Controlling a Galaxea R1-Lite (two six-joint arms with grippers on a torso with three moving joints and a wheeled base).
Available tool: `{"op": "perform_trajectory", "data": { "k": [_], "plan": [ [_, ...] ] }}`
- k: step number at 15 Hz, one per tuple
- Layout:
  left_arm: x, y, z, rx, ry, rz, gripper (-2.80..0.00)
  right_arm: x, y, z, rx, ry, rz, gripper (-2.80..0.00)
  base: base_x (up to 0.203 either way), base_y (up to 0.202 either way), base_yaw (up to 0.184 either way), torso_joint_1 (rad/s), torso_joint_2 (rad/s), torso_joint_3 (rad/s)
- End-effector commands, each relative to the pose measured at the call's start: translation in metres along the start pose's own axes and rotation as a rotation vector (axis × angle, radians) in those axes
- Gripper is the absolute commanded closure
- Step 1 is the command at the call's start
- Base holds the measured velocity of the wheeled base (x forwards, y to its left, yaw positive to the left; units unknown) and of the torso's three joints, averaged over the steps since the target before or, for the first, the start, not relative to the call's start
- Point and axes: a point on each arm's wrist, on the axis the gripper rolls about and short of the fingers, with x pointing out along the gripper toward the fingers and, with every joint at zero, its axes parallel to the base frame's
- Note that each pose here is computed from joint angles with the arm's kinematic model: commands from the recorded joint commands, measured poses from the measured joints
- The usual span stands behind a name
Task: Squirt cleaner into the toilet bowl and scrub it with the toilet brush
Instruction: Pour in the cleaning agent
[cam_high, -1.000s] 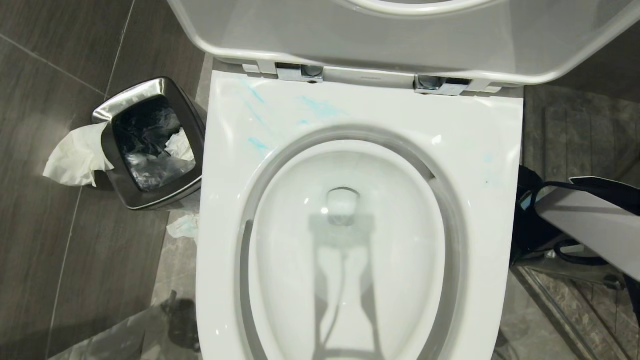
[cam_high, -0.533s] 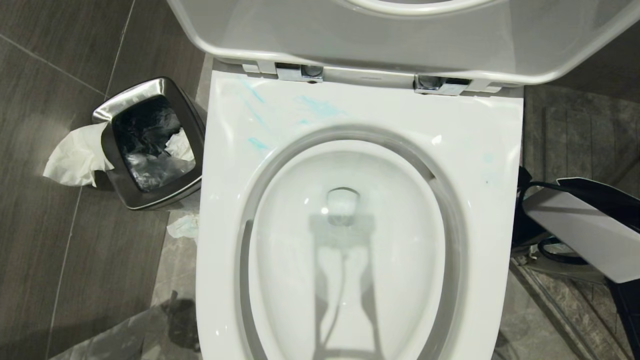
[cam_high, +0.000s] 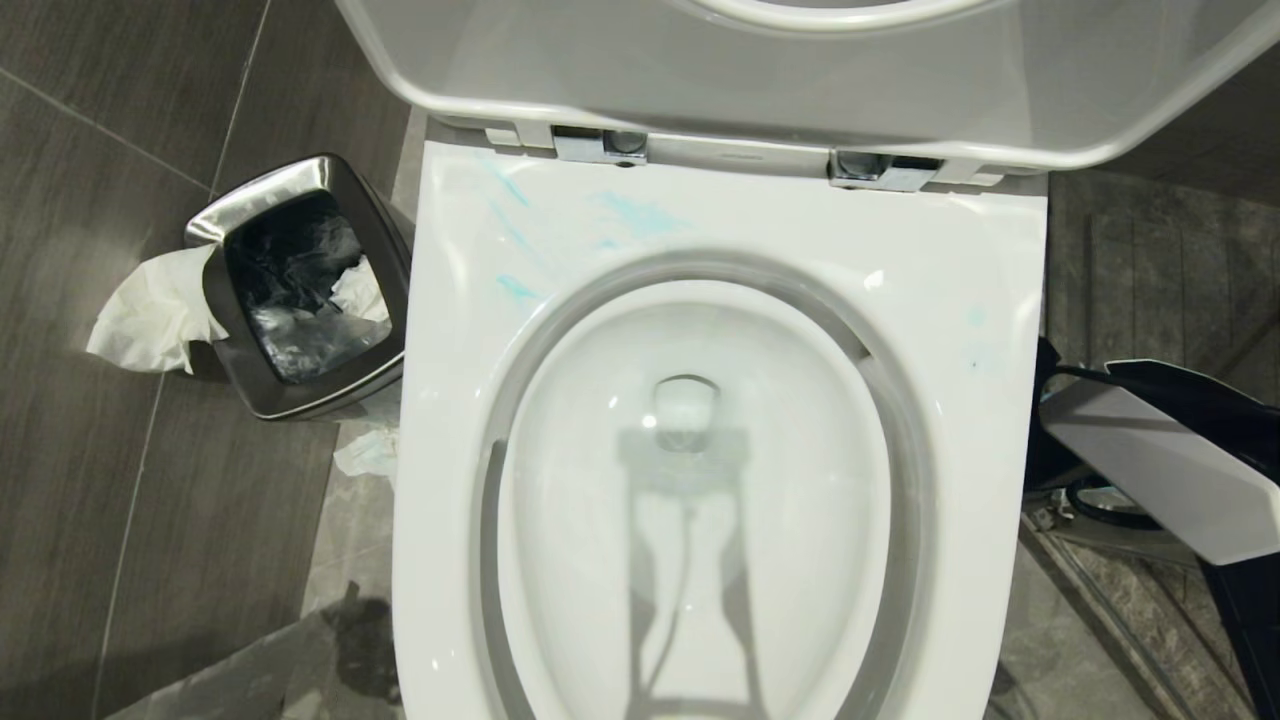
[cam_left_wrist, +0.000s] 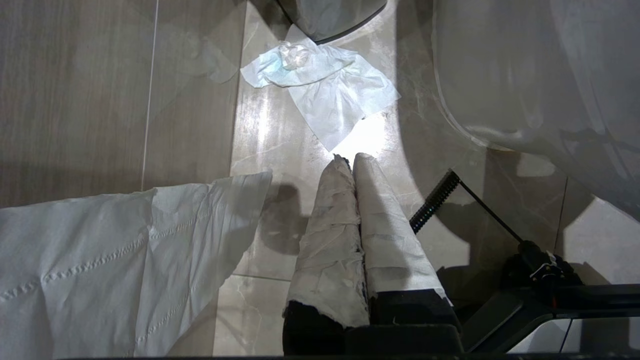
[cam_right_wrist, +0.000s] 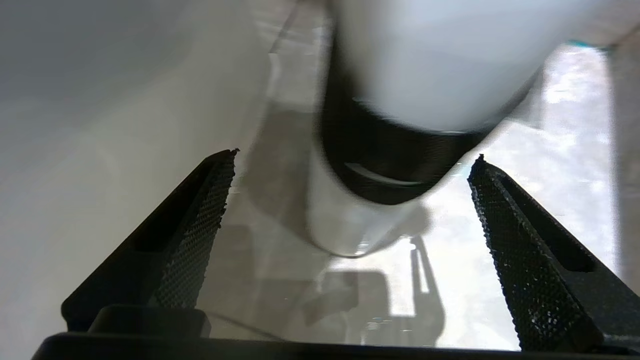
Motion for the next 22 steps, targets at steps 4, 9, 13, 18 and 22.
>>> {"op": "perform_trajectory", "data": {
  "k": [4, 9, 13, 18, 22],
  "plan": [
    [0.0, 0.0, 0.0, 0.0, 0.001, 0.001, 0.0, 0.007, -0.012, 0.004, -0.024, -0.045, -0.031, -2.8, 0.0, 0.0, 0.0, 0.0, 0.0, 0.0],
    [0.0, 0.0, 0.0, 0.0, 0.001, 0.001, 0.0, 0.015, -0.011, 0.006, -0.025, -0.086, -0.037, -2.8, 0.0, 0.0, 0.0, 0.0, 0.0, 0.0],
    [0.0, 0.0, 0.0, 0.0, 0.002, -0.001, 0.0, 0.021, -0.009, 0.001, -0.034, -0.115, -0.039, -2.8, 0.0, 0.0, 0.0, 0.0, 0.0, 0.0],
    [0.0, 0.0, 0.0, 0.0, 0.002, 0.001, 0.0, 0.029, -0.006, -0.003, -0.065, -0.157, -0.046, -2.8, 0.0, 0.0, 0.0, 0.0, 0.0, 0.0],
    [0.0, 0.0, 0.0, 0.0, 0.001, 0.001, 0.0, 0.036, -0.002, 0.004, -0.063, -0.207, -0.048, -2.8, 0.0, 0.0, 0.0, 0.0, 0.0, 0.0]
  ]
}}
